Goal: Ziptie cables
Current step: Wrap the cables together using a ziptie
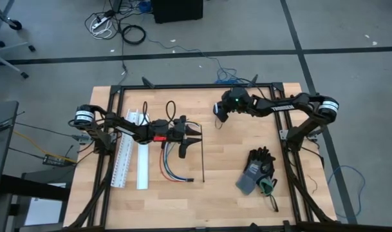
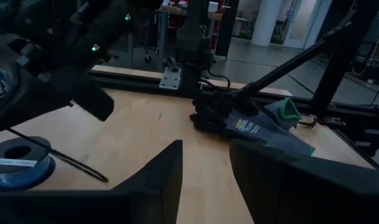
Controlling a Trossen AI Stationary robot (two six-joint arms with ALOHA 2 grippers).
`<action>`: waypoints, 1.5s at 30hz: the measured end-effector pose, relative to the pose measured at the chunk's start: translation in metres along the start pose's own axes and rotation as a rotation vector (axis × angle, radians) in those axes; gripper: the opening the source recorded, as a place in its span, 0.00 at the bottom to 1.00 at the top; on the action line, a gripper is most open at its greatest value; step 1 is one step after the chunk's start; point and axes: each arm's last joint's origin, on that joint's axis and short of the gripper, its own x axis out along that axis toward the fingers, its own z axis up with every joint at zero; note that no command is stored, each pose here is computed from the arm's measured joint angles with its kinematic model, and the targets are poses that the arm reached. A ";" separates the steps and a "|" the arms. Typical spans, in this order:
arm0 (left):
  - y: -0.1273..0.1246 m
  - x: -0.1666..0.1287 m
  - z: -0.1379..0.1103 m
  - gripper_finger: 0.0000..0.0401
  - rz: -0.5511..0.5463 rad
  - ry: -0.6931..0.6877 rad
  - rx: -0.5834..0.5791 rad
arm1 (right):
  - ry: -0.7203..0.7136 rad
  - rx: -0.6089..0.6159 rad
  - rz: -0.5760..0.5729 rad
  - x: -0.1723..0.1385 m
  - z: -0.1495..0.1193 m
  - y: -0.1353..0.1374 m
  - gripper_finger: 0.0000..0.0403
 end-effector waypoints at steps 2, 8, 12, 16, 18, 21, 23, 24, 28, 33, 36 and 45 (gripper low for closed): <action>0.000 0.000 0.000 0.31 0.000 0.002 0.001 | 0.000 -0.004 -0.016 0.000 0.000 0.000 0.00; 0.000 0.000 0.000 0.32 0.000 0.002 0.012 | -0.007 -0.029 -0.042 0.000 0.001 -0.001 0.00; 0.000 0.000 0.000 0.32 0.000 0.002 0.014 | -0.008 -0.029 -0.037 0.000 0.001 0.000 0.02; 0.000 0.000 0.000 0.32 0.000 0.002 0.014 | -0.010 -0.032 -0.024 -0.001 0.001 0.005 0.07; 0.000 0.000 0.000 0.32 0.001 0.001 0.014 | -0.012 -0.029 -0.017 -0.001 0.001 0.007 0.11; 0.000 0.000 0.000 0.32 0.001 0.001 0.012 | -0.012 -0.034 -0.016 -0.002 0.000 0.010 0.16; 0.000 0.000 0.000 0.32 0.001 0.001 0.005 | -0.014 -0.036 -0.029 -0.002 0.000 0.010 0.20; 0.000 0.000 0.000 0.32 0.001 0.001 0.005 | -0.014 -0.036 -0.035 -0.002 0.000 0.010 0.21; 0.000 0.000 0.001 0.32 -0.002 -0.009 -0.001 | -0.023 -0.045 -0.012 -0.005 0.002 0.016 0.27; -0.002 0.000 0.003 0.32 -0.072 -0.023 0.007 | -0.070 -0.079 0.170 -0.022 0.008 0.045 0.31; -0.005 0.000 0.004 0.32 -0.132 -0.027 0.033 | -0.095 -0.114 0.310 -0.037 0.009 0.070 0.32; -0.012 -0.001 0.006 0.32 -0.299 -0.042 0.046 | -0.002 -0.322 0.704 -0.067 -0.026 0.147 0.30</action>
